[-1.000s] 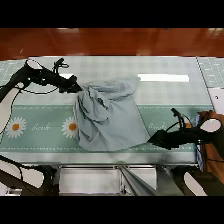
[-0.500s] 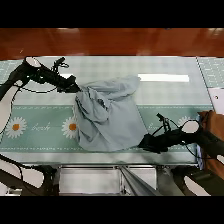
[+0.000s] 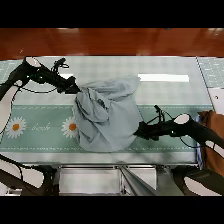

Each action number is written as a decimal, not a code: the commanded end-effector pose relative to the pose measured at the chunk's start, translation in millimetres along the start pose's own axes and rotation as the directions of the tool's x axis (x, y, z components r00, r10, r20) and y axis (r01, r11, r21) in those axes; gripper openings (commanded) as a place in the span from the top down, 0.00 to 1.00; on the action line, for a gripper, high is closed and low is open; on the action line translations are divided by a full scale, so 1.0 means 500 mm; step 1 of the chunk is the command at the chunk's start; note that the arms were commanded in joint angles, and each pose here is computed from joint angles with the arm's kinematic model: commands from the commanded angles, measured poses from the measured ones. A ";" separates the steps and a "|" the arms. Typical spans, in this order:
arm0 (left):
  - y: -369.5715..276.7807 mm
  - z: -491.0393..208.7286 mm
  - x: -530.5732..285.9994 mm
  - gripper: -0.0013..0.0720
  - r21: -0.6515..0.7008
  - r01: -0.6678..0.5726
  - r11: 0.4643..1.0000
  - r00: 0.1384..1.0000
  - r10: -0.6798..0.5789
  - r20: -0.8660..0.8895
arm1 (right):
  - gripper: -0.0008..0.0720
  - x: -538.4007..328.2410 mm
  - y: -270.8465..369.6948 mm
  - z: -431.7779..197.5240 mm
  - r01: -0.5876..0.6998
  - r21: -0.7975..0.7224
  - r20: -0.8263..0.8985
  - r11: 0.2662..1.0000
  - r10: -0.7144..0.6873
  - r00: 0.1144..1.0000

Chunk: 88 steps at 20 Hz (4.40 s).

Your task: Fold the shirts.

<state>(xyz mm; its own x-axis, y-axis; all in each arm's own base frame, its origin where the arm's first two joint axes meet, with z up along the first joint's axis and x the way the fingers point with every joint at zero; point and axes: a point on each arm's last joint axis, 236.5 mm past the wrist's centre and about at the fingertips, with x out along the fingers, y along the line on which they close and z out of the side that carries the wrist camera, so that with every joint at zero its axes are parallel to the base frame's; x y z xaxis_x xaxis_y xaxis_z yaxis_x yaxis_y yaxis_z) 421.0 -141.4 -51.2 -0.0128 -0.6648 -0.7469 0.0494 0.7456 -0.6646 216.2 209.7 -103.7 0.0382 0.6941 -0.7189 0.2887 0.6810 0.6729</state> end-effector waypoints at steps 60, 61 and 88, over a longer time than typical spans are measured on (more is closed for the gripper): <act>-0.122 -0.255 0.088 0.94 0.107 0.238 0.965 0.959 -0.216 -0.182 | 0.43 -0.204 -0.128 0.100 0.034 0.036 0.007 0.999 -0.035 0.999; -0.123 -0.255 0.087 0.94 0.108 0.240 0.965 0.958 -0.218 -0.185 | 0.43 -0.195 -0.123 0.104 0.046 0.035 0.013 0.998 -0.047 0.999; -0.381 -0.074 -0.375 0.94 0.427 0.306 0.851 0.759 -0.489 0.430 | 0.96 -0.536 0.418 0.271 0.117 -0.585 0.409 0.802 0.167 0.897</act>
<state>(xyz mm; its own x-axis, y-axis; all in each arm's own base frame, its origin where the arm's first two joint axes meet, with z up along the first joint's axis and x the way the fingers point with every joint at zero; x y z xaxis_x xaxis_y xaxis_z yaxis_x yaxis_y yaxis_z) 359.3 -178.4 95.6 0.1777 -0.8814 -0.4378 0.3122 0.4723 -0.8243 391.5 169.4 101.8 0.2760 0.6996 -0.6591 -0.2207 0.7135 0.6650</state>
